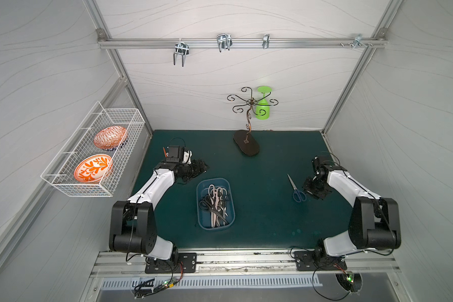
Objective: Put the scissors into the storage box
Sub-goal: Pick up the scissors from the center of the board.
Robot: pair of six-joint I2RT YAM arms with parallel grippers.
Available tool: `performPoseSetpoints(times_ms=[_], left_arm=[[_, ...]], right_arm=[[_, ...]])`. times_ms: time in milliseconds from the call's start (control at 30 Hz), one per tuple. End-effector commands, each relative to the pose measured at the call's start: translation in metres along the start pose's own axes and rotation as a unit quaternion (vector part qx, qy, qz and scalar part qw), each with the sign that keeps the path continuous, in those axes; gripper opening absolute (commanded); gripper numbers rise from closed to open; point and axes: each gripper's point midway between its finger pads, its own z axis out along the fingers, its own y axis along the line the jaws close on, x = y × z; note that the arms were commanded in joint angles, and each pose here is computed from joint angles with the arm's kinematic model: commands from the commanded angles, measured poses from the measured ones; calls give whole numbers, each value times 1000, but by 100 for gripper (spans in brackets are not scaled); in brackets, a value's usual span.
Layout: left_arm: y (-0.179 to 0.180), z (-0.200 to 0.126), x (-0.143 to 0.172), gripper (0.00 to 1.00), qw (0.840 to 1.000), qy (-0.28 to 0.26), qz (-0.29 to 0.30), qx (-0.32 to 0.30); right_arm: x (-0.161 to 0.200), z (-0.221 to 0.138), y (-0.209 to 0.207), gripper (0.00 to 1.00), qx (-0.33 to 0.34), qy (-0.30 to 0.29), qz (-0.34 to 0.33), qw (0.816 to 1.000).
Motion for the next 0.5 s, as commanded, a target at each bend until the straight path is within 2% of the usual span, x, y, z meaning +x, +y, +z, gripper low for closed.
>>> performPoseSetpoints(times_ms=[0,467], left_arm=[[-23,-12,-10,89,999,-18,32,24],[-26,-11,-7,89,999,-14,38,26]], right_arm=[[-2,4,5,27,-17,2,-3,1000],[7,24,-4,28,5,23,-4,1000]])
